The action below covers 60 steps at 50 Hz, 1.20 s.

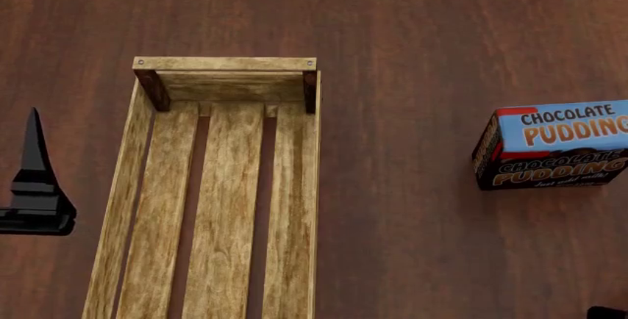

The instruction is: Stack the left bowl on the right bowl and place them in the tray.

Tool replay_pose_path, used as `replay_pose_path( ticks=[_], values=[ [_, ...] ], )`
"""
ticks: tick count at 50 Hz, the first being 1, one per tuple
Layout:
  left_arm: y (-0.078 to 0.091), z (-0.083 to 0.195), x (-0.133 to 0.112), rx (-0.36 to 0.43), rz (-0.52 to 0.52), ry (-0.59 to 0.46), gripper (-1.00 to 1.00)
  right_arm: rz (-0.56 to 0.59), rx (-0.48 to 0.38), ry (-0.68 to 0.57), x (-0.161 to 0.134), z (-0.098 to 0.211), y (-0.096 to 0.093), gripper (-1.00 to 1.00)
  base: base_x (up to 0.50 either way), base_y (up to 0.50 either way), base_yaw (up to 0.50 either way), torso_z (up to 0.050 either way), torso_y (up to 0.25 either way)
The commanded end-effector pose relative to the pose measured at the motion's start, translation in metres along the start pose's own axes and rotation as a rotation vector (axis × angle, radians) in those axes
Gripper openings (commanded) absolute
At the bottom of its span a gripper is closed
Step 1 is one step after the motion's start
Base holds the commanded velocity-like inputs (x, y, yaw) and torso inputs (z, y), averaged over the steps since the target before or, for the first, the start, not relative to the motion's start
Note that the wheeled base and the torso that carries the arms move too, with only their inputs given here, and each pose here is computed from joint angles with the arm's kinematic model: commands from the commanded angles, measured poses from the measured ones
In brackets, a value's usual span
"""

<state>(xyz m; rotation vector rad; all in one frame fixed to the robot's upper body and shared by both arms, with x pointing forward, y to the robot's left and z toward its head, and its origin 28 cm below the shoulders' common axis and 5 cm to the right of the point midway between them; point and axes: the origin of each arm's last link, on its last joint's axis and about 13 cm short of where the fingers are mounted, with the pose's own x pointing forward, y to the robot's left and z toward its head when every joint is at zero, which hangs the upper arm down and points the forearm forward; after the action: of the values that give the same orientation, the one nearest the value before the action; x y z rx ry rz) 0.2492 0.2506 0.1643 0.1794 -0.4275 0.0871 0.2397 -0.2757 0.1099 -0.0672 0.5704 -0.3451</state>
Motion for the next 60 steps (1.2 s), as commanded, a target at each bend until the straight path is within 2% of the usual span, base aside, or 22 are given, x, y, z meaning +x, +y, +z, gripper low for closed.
replay_pose_path(
  ticks=[1, 4, 5, 15, 22, 43, 60],
  values=[
    [0.000, 0.000, 0.000, 0.001, -0.002, 0.002, 1.00, -0.005, -0.006, 0.054, 0.005, -0.010, 0.001, 1.00, 0.00, 0.00, 0.00, 0.000, 0.000],
    [0.000, -0.001, 0.000, 0.002, -0.002, 0.004, 1.00, -0.008, -0.015, 0.077, 0.005, -0.010, 0.000, 1.00, 0.00, 0.00, 0.00, 0.000, 0.000],
    [-0.001, -0.001, 0.000, 0.002, -0.003, 0.004, 1.00, -0.014, -0.021, 0.091, 0.005, -0.011, 0.000, -1.00, 0.00, 0.00, 0.00, 0.000, 0.000],
    [-0.001, 0.000, 0.000, 0.002, -0.008, 0.003, 1.00, -0.030, -0.060, 0.207, 0.004, -0.014, 0.001, -1.00, 0.00, 0.00, 0.00, 0.000, -0.002],
    [-0.001, 0.001, 0.000, -0.001, -0.006, 0.002, 1.00, -0.060, -0.067, 0.166, -0.004, -0.005, -0.003, -1.00, 0.00, 0.00, 0.00, 0.000, -0.004],
    [0.002, 0.004, -0.001, -0.012, 0.000, -0.005, 1.00, -0.116, -0.119, -0.003, -0.046, 0.054, -0.010, -1.00, 0.00, 0.00, 0.00, 0.000, 0.000],
    [0.003, 0.006, -0.001, -0.019, 0.009, -0.011, 1.00, -0.126, -0.136, -0.068, -0.066, 0.081, -0.009, -1.00, 0.00, 0.00, 0.00, 0.000, 0.000]
  ],
)
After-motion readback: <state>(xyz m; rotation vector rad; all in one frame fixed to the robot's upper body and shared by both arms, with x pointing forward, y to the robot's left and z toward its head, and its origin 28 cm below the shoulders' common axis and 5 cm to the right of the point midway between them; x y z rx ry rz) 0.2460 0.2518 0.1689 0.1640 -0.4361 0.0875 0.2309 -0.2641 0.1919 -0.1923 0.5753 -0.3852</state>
